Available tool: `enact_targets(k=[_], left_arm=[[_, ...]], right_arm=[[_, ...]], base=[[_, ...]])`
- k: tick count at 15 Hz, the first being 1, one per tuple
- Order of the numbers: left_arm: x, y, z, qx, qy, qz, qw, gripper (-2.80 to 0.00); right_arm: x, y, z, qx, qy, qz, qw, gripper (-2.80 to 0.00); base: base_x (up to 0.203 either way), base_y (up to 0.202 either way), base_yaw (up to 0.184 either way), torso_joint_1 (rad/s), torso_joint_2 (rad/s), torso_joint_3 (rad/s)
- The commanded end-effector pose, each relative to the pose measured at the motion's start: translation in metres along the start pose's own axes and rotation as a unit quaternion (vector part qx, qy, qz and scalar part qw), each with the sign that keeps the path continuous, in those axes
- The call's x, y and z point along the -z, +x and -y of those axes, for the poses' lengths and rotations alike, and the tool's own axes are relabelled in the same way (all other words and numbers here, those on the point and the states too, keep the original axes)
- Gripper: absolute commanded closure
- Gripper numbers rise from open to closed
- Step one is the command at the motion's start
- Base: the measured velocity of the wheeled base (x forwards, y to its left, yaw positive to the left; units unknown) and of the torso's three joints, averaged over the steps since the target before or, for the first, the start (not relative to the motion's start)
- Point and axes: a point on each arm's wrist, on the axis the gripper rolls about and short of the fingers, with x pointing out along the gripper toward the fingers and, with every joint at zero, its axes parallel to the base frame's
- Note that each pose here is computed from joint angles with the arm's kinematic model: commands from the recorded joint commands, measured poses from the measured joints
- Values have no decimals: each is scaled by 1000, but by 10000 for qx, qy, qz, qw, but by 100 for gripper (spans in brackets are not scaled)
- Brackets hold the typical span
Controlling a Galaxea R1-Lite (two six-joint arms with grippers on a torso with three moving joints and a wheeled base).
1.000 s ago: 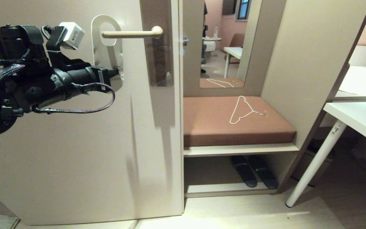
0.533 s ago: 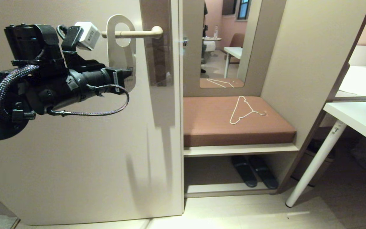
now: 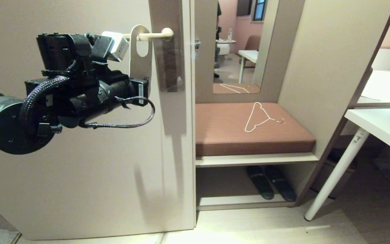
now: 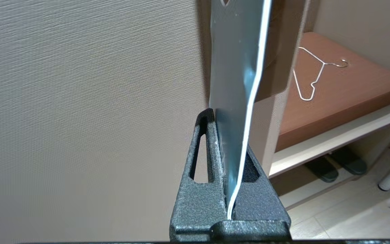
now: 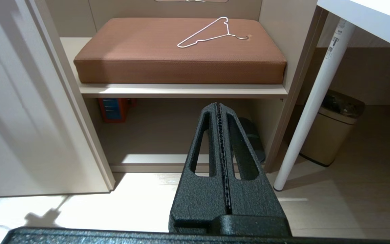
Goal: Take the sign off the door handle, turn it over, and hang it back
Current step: Hang the sign back with the other side facing out
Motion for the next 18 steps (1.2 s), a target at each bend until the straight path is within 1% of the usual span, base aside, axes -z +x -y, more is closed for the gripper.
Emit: enact_targets(k=[1,5,7,18], left_arm=[[1,8,9,88,12,-3,10000,0],[-2,16,24,48,20,40,10000,0],[-2,16,27,86,21,55,9999,0],[-8,13,27,91,39,237,9997,0]], right_arm=[[0,0,0,-3,2,-2,10000,0],[0,0,0,-3,2,-2,10000,0],[0,0,0,-3,2,5,10000,0],[0,0,0,-3,2,-2,10000,0]], base=[[0,0,0,0,0,0],[0,0,0,0,0,0],[0,0,0,0,0,0],[0,0,0,0,0,0]])
